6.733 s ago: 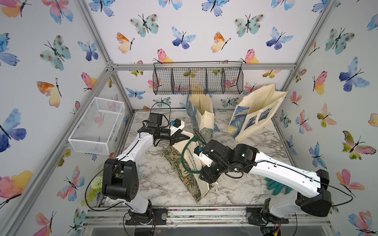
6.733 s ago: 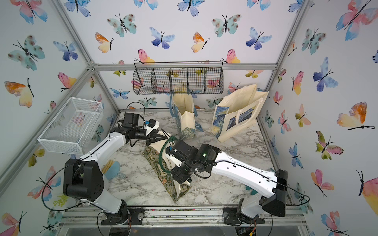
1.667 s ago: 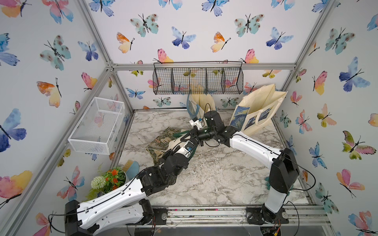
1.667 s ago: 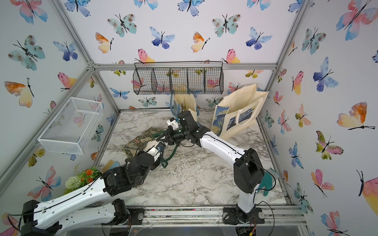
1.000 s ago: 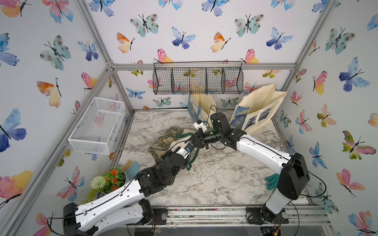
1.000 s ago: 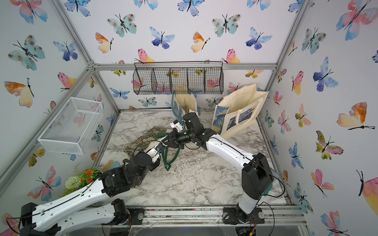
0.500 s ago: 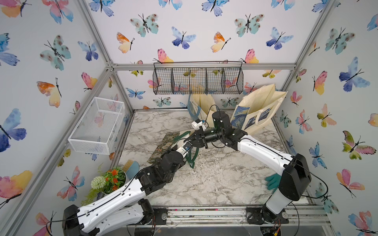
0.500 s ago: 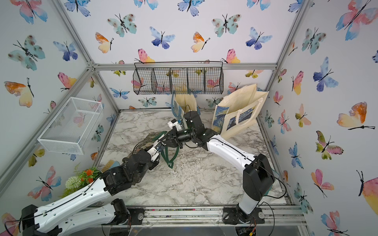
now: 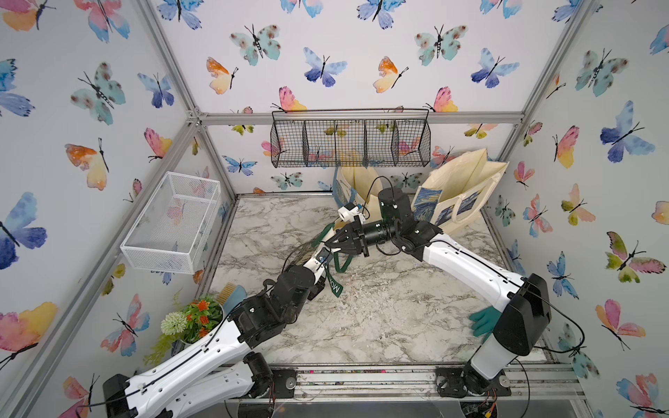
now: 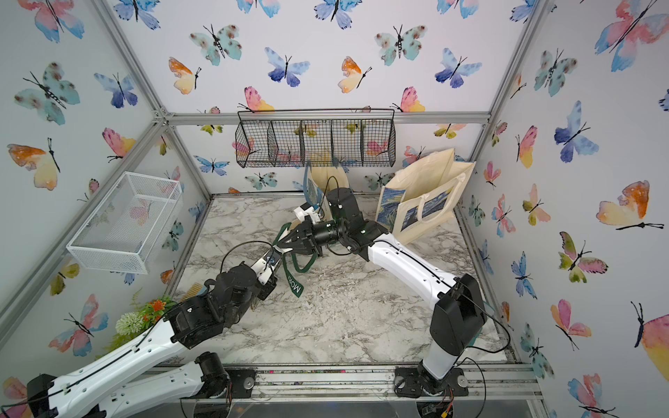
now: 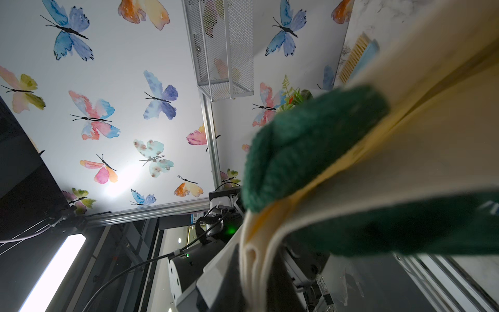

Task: Put away the canvas bag
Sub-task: Press the canvas bag, then place the canvas bag at the center of the board.

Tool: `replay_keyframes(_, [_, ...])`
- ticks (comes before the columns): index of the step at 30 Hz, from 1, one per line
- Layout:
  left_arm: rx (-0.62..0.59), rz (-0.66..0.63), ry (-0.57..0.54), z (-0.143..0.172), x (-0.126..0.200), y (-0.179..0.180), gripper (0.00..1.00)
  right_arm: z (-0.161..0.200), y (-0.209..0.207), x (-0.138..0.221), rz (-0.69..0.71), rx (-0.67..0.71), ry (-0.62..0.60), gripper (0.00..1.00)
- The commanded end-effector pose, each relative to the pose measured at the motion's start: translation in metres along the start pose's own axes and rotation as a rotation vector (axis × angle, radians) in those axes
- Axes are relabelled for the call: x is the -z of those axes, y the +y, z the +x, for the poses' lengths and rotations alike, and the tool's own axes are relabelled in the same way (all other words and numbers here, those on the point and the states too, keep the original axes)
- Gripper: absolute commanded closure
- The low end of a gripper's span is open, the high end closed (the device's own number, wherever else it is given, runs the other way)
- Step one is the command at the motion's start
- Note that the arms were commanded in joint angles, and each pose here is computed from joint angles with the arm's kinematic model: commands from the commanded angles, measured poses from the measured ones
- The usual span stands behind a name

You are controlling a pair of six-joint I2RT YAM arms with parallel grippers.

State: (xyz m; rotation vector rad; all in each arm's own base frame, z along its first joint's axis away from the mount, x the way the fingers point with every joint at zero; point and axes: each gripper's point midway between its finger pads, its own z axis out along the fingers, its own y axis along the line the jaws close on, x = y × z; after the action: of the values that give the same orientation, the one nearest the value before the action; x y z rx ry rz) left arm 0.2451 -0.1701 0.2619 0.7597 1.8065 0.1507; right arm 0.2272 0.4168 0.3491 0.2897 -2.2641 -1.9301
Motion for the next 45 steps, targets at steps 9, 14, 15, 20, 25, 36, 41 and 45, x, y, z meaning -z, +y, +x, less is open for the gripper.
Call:
replay_keyframes(9, [0.058, 0.084, 0.06, 0.021, 0.002, -0.016, 0.37, -0.005, 0.093, 0.023, -0.165, 0.257, -0.008, 0.98])
replay_keyframes(14, [0.05, 0.095, 0.069, 0.027, 0.003, -0.018, 0.64, -0.015, 0.106, 0.021, -0.186, 0.276, -0.006, 0.98])
replay_keyframes(15, [0.057, 0.085, 0.065, 0.027, 0.003, -0.017, 0.51, -0.017, 0.109, 0.021, -0.19, 0.281, -0.006, 0.98])
replay_keyframes(20, [0.045, 0.113, 0.067, 0.028, 0.004, -0.021, 1.0, -0.025, 0.119, 0.019, -0.208, 0.293, -0.008, 0.98])
replay_keyframes(25, [0.05, 0.086, 0.071, 0.032, 0.004, -0.017, 0.7, -0.029, 0.125, 0.016, -0.216, 0.298, 0.0, 0.98])
replay_keyframes(36, [0.069, 0.156, 0.077, 0.032, 0.007, -0.027, 1.0, -0.036, 0.129, 0.016, -0.222, 0.306, 0.0, 0.98])
replay_keyframes(41, [0.109, 0.437, -0.052, -0.011, 0.036, -0.057, 1.0, -0.044, 0.106, 0.01, -0.171, 0.289, -0.008, 0.98])
replay_keyframes(45, [0.174, 0.703, -0.274, -0.074, 0.088, -0.07, 1.0, -0.052, 0.058, 0.0, -0.077, 0.217, -0.012, 0.98])
